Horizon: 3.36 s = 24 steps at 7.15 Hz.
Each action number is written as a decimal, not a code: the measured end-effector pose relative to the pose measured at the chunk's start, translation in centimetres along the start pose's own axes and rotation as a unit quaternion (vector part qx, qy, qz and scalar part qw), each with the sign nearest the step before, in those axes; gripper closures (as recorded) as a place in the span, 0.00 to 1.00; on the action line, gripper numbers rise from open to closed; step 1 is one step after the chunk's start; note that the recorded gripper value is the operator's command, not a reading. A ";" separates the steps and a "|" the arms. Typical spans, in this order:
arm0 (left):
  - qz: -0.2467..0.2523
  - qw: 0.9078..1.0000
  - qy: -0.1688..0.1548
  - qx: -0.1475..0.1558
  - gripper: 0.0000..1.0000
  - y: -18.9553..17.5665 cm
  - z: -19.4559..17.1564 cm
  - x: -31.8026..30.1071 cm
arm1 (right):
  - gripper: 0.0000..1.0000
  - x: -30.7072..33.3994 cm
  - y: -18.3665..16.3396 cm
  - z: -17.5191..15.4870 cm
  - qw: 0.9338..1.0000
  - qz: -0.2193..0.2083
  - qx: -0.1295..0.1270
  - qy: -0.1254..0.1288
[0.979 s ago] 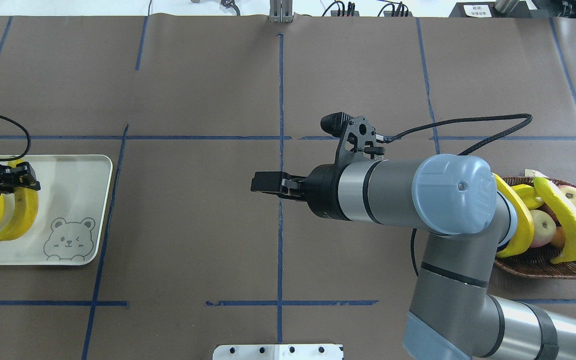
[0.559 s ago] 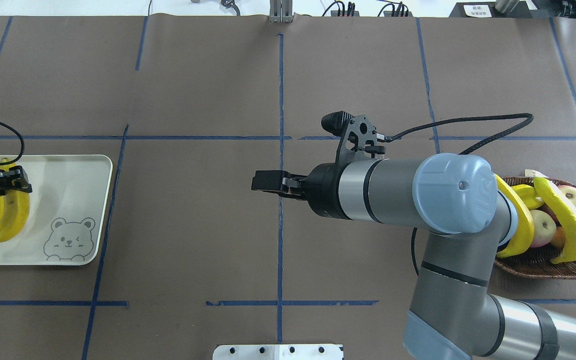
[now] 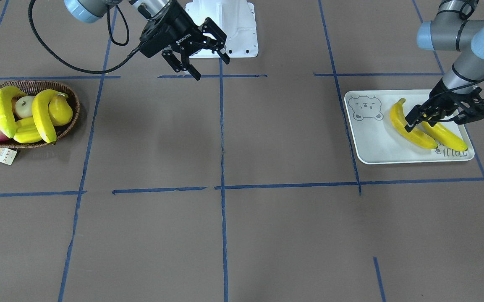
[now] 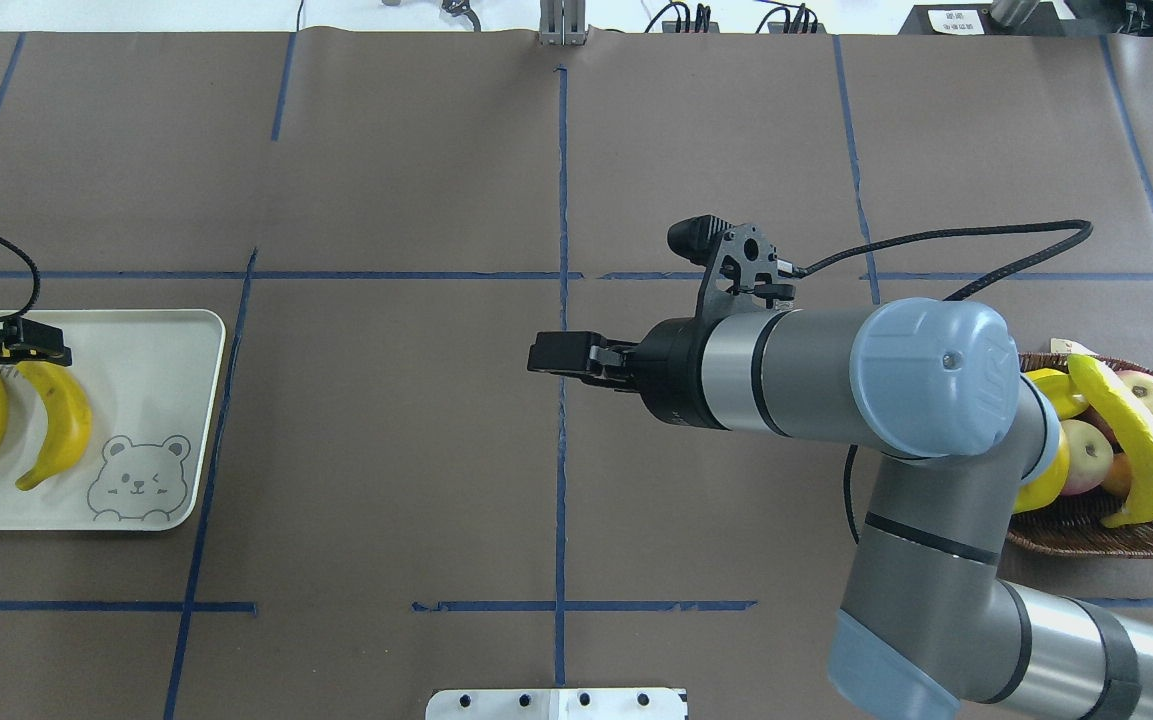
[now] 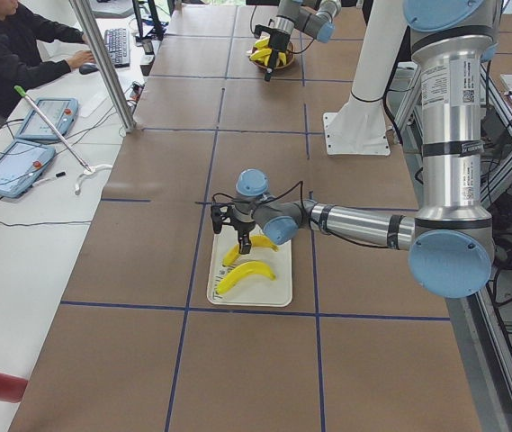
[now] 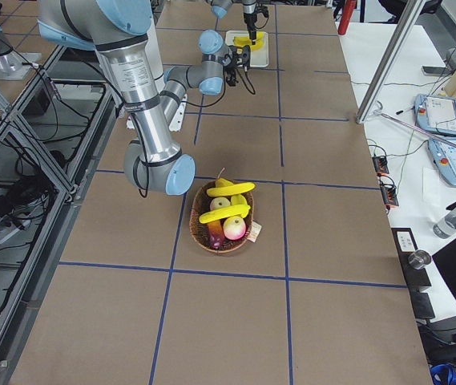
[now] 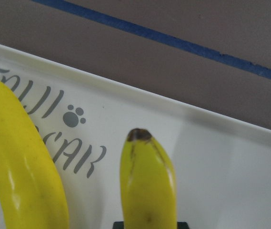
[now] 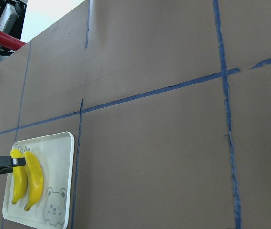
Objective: Transfer all bananas from basket to plate
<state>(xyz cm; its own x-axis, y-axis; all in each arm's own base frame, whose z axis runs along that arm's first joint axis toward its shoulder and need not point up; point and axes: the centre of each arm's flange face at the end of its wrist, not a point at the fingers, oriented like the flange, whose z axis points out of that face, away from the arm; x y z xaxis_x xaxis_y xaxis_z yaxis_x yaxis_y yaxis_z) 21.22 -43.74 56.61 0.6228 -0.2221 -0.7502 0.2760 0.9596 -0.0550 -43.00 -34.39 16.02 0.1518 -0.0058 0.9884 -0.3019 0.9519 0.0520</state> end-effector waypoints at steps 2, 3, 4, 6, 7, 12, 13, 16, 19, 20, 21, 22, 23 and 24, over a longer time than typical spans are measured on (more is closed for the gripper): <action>0.004 0.999 0.027 -0.019 0.01 0.4 -3.6 3.7 | 0.00 6.7 -2.6 -3.6 0.999 -0.001 0.004 0.048; 0.001 0.999 0.039 -0.028 0.01 0.9 -6.3 6.6 | 0.00 10.8 -4.1 -6.0 0.997 -0.015 0.000 0.079; -0.011 0.998 0.051 -0.031 0.01 1.3 -9.1 9.9 | 0.00 15.3 -4.8 -8.6 0.993 -0.040 -0.010 0.114; -0.043 0.996 0.075 -0.030 0.01 1.3 -12.0 14.7 | 0.00 22.1 -4.9 -12.8 0.982 -0.085 -0.030 0.167; -0.051 0.995 0.082 -0.030 0.01 1.3 -12.5 16.0 | 0.00 25.2 -5.1 -15.4 0.977 -0.103 -0.044 0.183; -0.055 0.994 0.089 -0.038 0.01 1.8 -12.1 18.0 | 0.00 43.9 -6.9 -26.0 0.955 -0.172 -0.085 0.224; -0.057 0.994 0.090 -0.039 0.01 1.9 -12.0 18.4 | 0.00 46.0 -7.0 -26.3 0.952 -0.174 -0.092 0.233; -0.059 0.993 0.090 -0.043 0.01 2.4 -11.7 19.0 | 0.00 47.6 -7.1 -25.7 0.951 -0.168 -0.107 0.235; -0.060 0.993 0.090 -0.044 0.01 2.4 -11.6 19.0 | 0.00 47.6 -6.5 -24.1 0.953 -0.165 -0.139 0.215; -0.060 0.993 0.090 -0.044 0.01 2.4 -11.6 19.0 | 0.00 47.7 -6.3 -23.3 0.951 -0.167 -0.149 0.212; -0.059 0.993 0.090 -0.044 0.01 2.4 -11.6 19.0 | 0.03 47.9 -6.2 -22.3 0.950 -0.169 -0.159 0.210; -0.060 0.993 0.090 -0.044 0.01 2.4 -11.6 19.0 | 0.42 48.0 -6.1 -21.5 0.949 -0.170 -0.166 0.209; -0.060 0.993 0.090 -0.044 0.01 2.4 -11.6 19.0 | 0.79 48.1 -6.0 -21.1 0.948 -0.171 -0.171 0.208; -0.059 0.993 0.090 -0.044 0.01 2.4 -11.6 19.0 | 0.97 48.2 -5.9 -21.0 0.948 -0.171 -0.174 0.206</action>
<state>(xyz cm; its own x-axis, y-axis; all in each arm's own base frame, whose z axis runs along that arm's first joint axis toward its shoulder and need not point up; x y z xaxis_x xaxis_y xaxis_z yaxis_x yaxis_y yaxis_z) 25.21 -43.61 34.55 0.4467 -0.3079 -0.8400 0.2694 0.9416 -0.2018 -14.13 -33.85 60.34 0.5603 -0.2816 0.7790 0.1502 0.9594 0.2388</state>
